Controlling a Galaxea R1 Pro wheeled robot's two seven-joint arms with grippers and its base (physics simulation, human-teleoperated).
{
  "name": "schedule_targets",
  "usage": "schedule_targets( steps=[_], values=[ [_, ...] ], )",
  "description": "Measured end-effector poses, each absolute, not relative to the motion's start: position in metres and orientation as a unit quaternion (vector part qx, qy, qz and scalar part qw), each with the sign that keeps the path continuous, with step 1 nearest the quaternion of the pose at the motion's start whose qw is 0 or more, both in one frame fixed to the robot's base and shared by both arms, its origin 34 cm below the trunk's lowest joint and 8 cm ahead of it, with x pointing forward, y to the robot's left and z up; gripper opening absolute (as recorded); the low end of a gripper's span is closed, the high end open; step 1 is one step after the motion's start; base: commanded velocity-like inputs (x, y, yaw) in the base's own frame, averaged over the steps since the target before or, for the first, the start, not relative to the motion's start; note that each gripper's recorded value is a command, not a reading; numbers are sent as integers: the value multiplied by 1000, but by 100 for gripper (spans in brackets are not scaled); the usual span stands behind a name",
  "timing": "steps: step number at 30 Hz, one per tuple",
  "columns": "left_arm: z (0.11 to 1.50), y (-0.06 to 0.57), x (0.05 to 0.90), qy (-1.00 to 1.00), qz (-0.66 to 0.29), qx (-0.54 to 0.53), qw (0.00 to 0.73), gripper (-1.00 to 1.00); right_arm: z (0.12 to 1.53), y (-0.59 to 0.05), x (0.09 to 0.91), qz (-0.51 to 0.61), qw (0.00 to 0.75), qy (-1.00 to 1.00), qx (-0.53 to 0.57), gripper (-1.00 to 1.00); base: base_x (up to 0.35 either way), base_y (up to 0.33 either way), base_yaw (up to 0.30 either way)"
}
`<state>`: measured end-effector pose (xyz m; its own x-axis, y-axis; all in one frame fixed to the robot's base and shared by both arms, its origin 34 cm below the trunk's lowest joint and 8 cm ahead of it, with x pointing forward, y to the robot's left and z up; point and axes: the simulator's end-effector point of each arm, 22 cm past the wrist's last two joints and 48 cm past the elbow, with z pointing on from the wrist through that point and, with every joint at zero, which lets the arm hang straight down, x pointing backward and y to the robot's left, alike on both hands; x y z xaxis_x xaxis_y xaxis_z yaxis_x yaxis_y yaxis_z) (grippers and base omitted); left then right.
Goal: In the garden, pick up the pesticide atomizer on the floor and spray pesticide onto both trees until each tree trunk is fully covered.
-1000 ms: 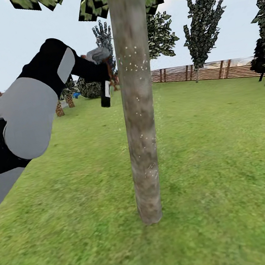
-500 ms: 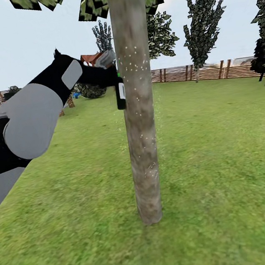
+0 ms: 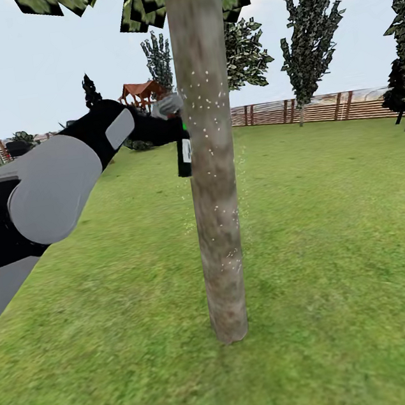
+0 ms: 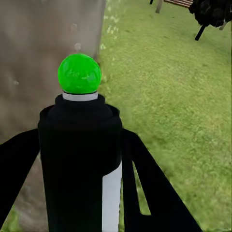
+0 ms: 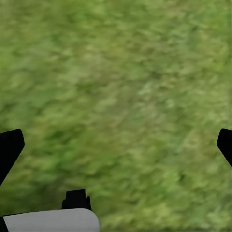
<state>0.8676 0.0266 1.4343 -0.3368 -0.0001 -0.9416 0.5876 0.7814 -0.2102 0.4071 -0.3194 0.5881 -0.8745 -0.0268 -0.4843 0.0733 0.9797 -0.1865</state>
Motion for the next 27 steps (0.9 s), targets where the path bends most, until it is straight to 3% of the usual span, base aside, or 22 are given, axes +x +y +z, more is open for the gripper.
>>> schedule_targets(
  steps=[8,27],
  values=[
    [1408,76,893,802,-174,154,551,-100,588,-319,407,-100,250,963,12,100,0,0,0],
    [1185,79,906,825,-187,129,517,-100,588,-319,407,-100,250,963,12,100,0,0,0]
  ],
)
